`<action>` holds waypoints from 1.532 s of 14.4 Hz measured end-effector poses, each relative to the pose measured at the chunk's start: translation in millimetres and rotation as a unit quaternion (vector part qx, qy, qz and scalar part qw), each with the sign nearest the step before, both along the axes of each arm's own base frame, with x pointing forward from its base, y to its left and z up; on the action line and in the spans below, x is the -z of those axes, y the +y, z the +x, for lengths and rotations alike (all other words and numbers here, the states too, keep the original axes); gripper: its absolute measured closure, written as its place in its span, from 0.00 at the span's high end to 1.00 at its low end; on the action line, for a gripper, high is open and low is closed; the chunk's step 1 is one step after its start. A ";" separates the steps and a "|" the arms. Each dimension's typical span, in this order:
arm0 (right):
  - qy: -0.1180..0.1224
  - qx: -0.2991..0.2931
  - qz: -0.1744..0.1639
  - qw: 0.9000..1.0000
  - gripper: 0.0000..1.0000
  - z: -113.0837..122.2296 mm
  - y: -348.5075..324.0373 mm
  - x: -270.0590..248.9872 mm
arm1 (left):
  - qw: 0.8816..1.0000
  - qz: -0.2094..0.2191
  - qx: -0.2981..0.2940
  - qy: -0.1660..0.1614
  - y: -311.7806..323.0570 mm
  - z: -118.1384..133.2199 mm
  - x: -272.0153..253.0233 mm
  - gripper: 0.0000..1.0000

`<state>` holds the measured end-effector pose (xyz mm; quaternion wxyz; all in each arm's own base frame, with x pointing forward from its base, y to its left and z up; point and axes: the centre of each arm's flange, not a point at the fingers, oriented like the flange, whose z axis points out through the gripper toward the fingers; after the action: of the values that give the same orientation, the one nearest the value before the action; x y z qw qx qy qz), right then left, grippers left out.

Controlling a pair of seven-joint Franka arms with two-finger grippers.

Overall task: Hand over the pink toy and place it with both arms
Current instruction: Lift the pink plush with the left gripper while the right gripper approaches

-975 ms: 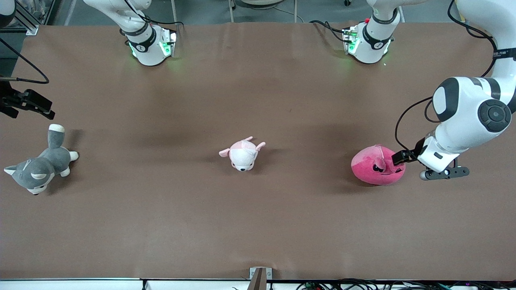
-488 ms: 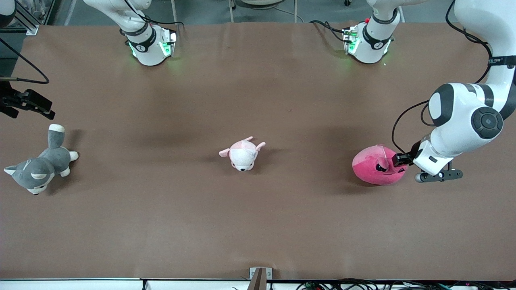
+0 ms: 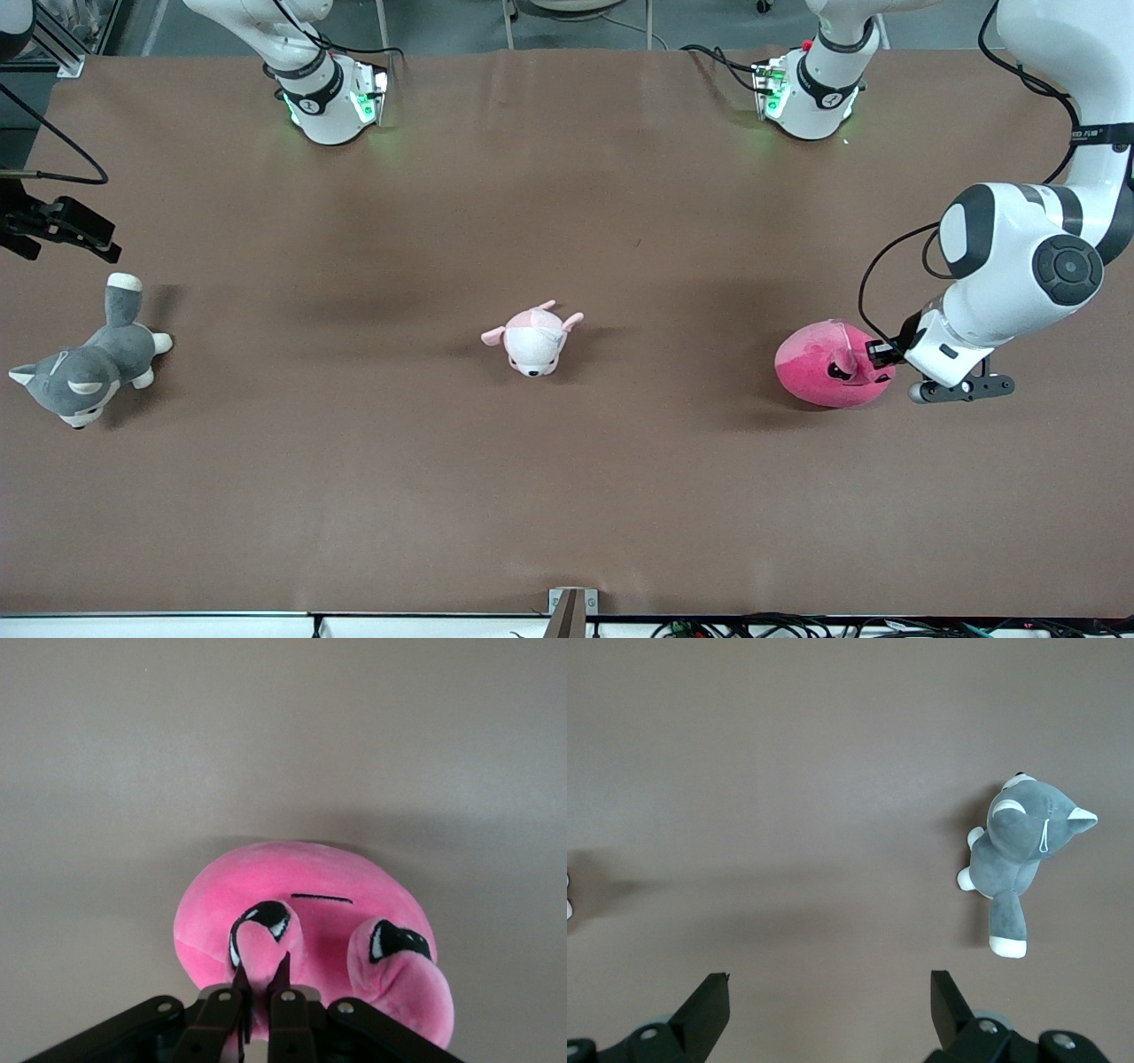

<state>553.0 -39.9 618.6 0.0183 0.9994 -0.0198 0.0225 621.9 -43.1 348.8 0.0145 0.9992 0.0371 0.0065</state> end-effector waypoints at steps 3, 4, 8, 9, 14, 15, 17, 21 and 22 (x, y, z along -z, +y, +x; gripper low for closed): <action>0.000 0.000 0.007 1.000 1.00 0.1 1.7 0.1 | 1.000 -0.008 -0.010 -0.011 -22.1 5.2 -17.7 0.09; 0.000 0.001 0.025 1.000 1.00 -0.1 5.2 0.5 | 1.000 -0.010 -0.011 -0.012 -32.4 6.4 -26.5 0.09; 0.011 0.001 0.092 0.996 0.93 -2.3 19.8 2.1 | 0.998 -0.056 -0.015 -0.012 -72.6 7.4 -71.3 0.09; 0.012 0.000 0.100 0.995 0.82 -2.4 22.9 2.2 | 0.997 -0.076 -0.021 -0.007 -85.3 6.6 -86.2 0.09; 0.020 -0.004 0.202 0.979 0.78 -3.1 48.6 0.9 | 0.986 -0.143 -0.082 0.013 -191.0 -16.1 -165.8 0.09; 0.027 -0.004 0.232 0.972 0.78 -3.6 54.3 1.9 | 0.983 -0.154 -0.099 0.018 -218.7 -27.1 -177.3 0.09; 0.038 -0.006 0.272 0.962 0.78 -3.5 64.0 4.3 | 0.976 -0.175 -0.125 0.035 -267.5 -50.6 -194.7 0.09; 0.051 -0.022 0.285 0.957 0.78 -5.2 96.7 4.8 | 0.964 -0.216 -0.143 0.061 -345.1 -89.4 -219.2 0.09; 0.054 -0.024 0.286 0.956 0.78 -6.2 108.3 4.4 | 0.961 -0.227 -0.146 0.062 -363.3 -97.6 -222.2 0.09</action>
<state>546.7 68.4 614.2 -0.2682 0.9626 -0.0001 -0.0381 524.4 -406.4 571.0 0.2371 0.9519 0.1842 -0.0617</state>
